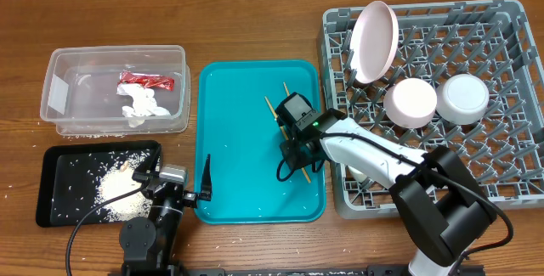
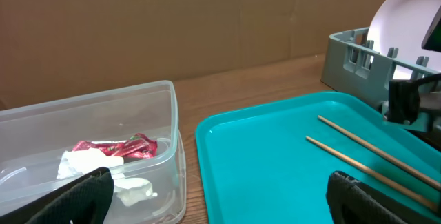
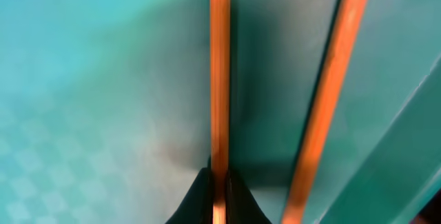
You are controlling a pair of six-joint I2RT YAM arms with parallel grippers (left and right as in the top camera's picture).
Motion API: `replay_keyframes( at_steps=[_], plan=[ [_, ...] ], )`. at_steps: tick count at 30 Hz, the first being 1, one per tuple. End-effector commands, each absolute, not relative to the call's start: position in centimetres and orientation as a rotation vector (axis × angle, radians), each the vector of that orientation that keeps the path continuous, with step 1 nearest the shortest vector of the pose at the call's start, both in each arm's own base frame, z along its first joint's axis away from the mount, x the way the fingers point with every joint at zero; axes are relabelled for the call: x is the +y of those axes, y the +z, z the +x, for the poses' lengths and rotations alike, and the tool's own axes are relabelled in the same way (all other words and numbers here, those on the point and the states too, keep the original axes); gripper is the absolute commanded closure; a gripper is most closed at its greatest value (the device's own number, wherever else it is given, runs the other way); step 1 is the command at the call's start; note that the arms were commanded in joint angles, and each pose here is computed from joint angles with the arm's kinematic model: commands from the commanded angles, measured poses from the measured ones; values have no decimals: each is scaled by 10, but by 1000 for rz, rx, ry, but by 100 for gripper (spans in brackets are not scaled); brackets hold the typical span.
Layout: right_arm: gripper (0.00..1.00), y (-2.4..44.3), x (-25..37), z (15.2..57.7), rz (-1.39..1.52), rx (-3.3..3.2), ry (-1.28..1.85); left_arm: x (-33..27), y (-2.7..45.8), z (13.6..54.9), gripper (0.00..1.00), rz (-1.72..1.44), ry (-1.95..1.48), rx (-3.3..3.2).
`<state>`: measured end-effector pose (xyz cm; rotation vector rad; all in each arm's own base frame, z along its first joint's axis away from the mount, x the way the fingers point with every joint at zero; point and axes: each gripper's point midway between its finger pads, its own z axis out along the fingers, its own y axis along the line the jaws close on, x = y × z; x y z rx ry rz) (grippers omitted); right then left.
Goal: Sort waste into correct bins and load items into the dishwasher
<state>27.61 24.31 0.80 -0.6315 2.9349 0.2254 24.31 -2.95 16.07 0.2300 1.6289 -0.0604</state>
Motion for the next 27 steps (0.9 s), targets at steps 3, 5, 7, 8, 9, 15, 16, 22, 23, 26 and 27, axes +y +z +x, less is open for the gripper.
replay_keyframes(
  at_steps=[3, 5, 7, 8, 9, 15, 16, 22, 23, 26, 27],
  plan=[
    [96, 118, 275, 320, -452, 2677, 406, -29, 161, 243, 0, 243, -43, 1620],
    [96, 155, 265, 333, -401, 2590, 379, -29, 161, 243, 0, 243, -43, 1620],
    [96, 189, 244, 344, -324, 2523, 325, -29, 161, 243, 0, 243, -43, 1620],
    [96, 210, 220, 354, -247, 2480, 269, -29, 161, 243, 0, 243, -43, 1620],
    [96, 220, 202, 360, -198, 2458, 236, -29, 161, 243, 0, 243, -43, 1620],
    [96, 200, 137, 381, -133, 2534, 138, -29, 161, 243, 0, 243, -43, 1620],
    [96, 188, 137, 382, -141, 2568, 157, -29, 161, 243, 0, 243, -43, 1620],
    [96, 115, 145, 377, -315, 2757, 95, -29, 161, 243, 0, 243, -43, 1620],
    [96, 109, 147, 376, -323, 2770, 91, -29, 161, 243, 0, 243, -43, 1620],
    [66, 112, 152, 376, -340, 2762, 97, -29, 161, 243, 0, 243, -43, 1620],
    [58, 118, 158, 373, -357, 2749, 106, -29, 161, 243, 0, 243, -43, 1620]
  ],
)
